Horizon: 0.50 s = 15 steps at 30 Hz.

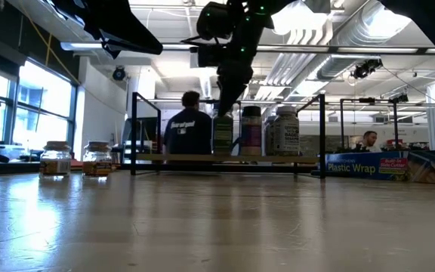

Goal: Shelf spices
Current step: Put the green seasoning bottle on the shelf aligned with the other green seasoning bottle bottles

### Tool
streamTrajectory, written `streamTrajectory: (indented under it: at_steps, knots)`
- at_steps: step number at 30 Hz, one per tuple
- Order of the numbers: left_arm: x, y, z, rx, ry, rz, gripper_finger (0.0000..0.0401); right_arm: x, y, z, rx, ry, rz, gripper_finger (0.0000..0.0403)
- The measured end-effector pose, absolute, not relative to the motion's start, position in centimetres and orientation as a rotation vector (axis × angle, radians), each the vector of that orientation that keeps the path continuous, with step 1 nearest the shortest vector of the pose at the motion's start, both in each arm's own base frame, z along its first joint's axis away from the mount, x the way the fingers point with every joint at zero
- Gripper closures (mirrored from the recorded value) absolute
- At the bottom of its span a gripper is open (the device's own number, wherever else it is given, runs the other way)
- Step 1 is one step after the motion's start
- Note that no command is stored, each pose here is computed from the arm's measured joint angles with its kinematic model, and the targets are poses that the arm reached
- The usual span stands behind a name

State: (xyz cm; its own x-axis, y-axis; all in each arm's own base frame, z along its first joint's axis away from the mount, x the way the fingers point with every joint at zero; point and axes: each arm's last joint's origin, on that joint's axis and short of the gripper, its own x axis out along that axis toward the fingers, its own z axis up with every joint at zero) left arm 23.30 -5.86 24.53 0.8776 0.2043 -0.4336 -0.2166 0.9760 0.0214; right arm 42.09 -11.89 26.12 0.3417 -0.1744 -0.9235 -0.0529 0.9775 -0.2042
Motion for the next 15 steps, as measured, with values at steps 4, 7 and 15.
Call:
streamTrajectory:
  at_steps: [4,7,15]
  knots:
    - [23.3,-5.86,24.54,-0.033,0.448,0.221,0.0387,42.07,-12.05,26.15,-0.191,1.227,-0.156,0.018]
    - [23.3,-5.86,24.53,-0.035,0.448,0.221,0.0387,42.07,-12.05,26.14,-0.192,1.227,-0.158,0.018]
    - [23.3,-5.86,24.54,-0.035,0.448,0.221,0.0387,42.07,-12.06,26.14,-0.206,1.229,-0.152,0.018]
